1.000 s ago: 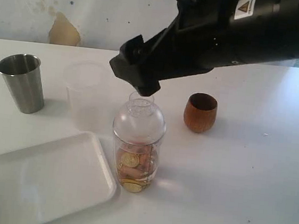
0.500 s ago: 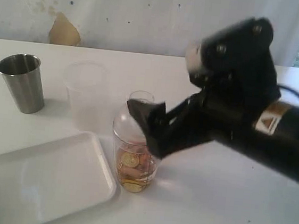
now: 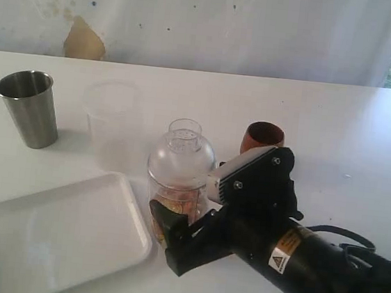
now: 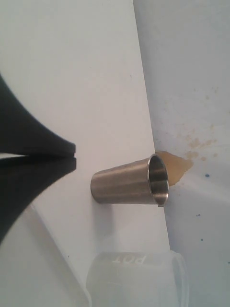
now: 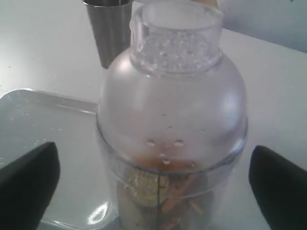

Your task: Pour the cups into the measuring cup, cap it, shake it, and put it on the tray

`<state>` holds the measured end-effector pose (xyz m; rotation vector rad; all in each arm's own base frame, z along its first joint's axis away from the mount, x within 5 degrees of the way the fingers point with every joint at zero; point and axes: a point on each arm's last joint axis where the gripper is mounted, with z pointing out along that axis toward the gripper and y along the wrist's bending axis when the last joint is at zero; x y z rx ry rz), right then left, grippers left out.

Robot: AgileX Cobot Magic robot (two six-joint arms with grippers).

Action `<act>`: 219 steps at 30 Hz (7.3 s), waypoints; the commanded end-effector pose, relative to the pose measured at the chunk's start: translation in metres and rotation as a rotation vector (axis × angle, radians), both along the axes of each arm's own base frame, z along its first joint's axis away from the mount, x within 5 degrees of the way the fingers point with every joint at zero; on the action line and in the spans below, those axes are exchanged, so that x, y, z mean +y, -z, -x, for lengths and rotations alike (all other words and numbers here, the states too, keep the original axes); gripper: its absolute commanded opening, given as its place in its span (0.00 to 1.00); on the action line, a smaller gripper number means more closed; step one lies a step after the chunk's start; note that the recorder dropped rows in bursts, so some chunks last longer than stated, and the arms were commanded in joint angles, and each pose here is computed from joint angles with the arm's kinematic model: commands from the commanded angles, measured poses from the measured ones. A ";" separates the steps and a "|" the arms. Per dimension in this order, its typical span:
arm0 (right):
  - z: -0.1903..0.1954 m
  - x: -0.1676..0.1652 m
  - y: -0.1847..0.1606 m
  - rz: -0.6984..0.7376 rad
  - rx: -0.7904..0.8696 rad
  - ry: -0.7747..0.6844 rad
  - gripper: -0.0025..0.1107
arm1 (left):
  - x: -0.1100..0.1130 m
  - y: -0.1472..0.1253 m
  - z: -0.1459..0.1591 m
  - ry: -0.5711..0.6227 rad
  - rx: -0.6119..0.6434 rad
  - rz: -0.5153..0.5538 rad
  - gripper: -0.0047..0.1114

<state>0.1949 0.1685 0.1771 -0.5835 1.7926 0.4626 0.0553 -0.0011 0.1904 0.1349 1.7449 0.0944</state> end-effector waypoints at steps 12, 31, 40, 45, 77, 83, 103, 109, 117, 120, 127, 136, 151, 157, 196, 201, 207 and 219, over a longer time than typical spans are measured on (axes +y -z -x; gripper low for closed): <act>-0.027 0.018 0.049 -0.004 -0.025 0.062 0.94 | 0.000 0.000 0.000 0.001 -0.010 0.003 0.04; -0.043 0.032 0.051 -0.008 -0.020 0.063 0.94 | 0.000 0.000 0.000 0.001 -0.010 0.003 0.04; -0.042 0.032 0.051 -0.004 -0.017 0.058 0.94 | 0.000 0.000 0.000 0.001 -0.010 0.003 0.04; -0.043 0.032 0.050 -0.018 -0.018 0.070 0.94 | 0.000 0.000 0.000 0.001 -0.010 0.003 0.04; -0.038 0.001 -0.083 -0.034 -0.190 0.114 0.02 | 0.000 0.000 0.000 0.001 -0.010 0.003 0.04; -0.015 0.019 -0.097 0.031 -0.196 -0.126 0.02 | 0.000 0.000 0.000 0.001 -0.011 0.003 0.04; -0.031 0.016 -0.110 -0.024 -0.018 -0.010 0.02 | 0.000 0.000 0.000 0.001 -0.013 0.003 0.04; -0.022 0.035 -0.116 0.031 -0.126 -0.140 0.02 | 0.000 0.000 0.000 0.001 -0.011 0.003 0.04; -0.045 0.023 -0.128 -0.169 -0.007 0.048 0.02 | 0.000 0.000 0.000 0.001 -0.012 0.003 0.04; -0.065 0.009 -0.122 -0.351 0.078 0.246 0.02 | 0.000 0.000 0.000 0.001 -0.012 0.003 0.04; -0.051 0.030 -0.130 -0.213 0.026 0.094 0.02 | 0.000 0.000 0.000 0.001 -0.013 0.003 0.04; -0.048 0.042 -0.126 0.052 -0.171 -0.048 0.02 | 0.000 0.000 0.000 0.001 -0.011 0.003 0.04; -0.158 0.001 -0.083 0.368 -0.246 0.244 0.02 | 0.000 0.000 0.000 0.000 -0.010 0.003 0.04; -0.191 0.018 -0.074 0.615 -0.380 0.164 0.02 | 0.000 0.000 0.000 0.000 -0.010 0.003 0.04; -0.243 0.036 -0.052 1.365 -0.740 0.084 0.02 | 0.000 0.000 0.000 0.000 -0.010 0.003 0.04; -0.244 0.039 -0.052 1.416 -0.808 0.055 0.02 | 0.000 0.000 0.000 0.000 -0.010 0.003 0.04; -0.243 0.042 -0.054 1.454 -0.870 0.037 0.02 | 0.000 0.000 0.000 0.000 -0.010 0.003 0.04; -0.243 0.043 -0.061 1.498 -0.960 0.062 0.02 | 0.000 0.000 0.000 0.000 -0.010 0.003 0.04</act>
